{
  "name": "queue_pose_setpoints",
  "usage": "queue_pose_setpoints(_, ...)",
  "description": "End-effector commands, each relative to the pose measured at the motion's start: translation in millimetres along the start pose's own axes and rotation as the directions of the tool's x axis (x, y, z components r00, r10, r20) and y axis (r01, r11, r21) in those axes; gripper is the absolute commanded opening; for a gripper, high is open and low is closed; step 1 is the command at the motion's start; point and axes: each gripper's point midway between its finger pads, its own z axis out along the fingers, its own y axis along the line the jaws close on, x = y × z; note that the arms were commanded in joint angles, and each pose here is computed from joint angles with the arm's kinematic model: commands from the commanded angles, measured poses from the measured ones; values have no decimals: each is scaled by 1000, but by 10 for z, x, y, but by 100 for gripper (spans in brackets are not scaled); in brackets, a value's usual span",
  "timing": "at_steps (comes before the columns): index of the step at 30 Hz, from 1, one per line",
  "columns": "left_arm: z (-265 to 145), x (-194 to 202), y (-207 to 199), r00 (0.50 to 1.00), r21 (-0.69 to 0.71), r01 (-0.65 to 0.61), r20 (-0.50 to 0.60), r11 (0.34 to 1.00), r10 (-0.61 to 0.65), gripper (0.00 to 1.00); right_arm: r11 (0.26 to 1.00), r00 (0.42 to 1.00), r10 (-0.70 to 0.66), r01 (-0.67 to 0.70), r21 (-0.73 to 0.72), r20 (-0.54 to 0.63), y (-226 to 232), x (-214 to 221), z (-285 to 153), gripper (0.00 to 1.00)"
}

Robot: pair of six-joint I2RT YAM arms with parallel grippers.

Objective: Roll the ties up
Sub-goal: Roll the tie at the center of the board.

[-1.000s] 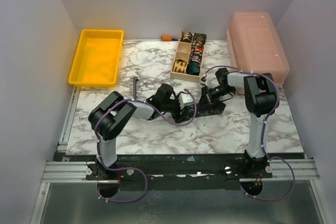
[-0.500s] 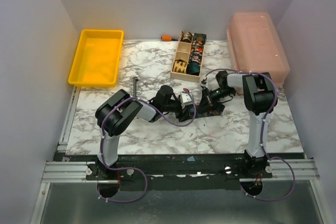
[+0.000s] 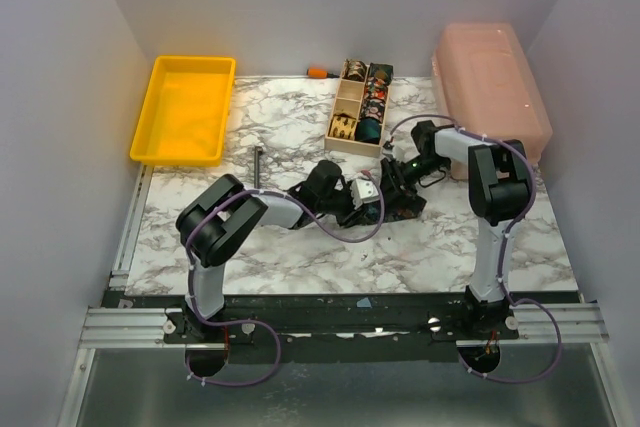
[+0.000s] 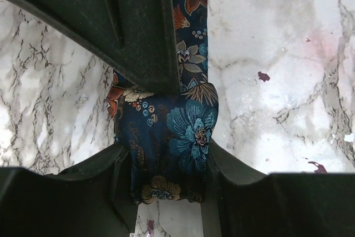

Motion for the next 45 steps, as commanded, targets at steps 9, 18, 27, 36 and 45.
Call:
queue_pose_setpoints(9, -110, 712, -88, 936, -12, 43, -351, 999, -44, 22, 998, 998, -56, 58, -39, 34, 361, 10, -158, 73)
queue_pose_setpoints(18, -80, 690, -84, 930, -8, 41, -366, 999, -41, 26, 999, 999, -52, 52, -6, -13, 121, -4, 26, 35)
queue_pose_setpoints(27, -6, 404, -112, 964, 23, 88, -255, 996, -79, 56, 980, 994, -81, 93, 174, -72, -542, 200, 30, 0)
queue_pose_setpoints(36, 86, -102, -74, 998, 72, 58, -39, 996, -55, 64, 932, 992, -118, 127, 339, -46, -942, 16, -5, 0)
queue_pose_setpoints(45, 241, -331, -48, 994, 106, 86, 62, 991, -93, 70, 915, 995, -86, 97, 393, -46, -1128, 23, 35, 0)
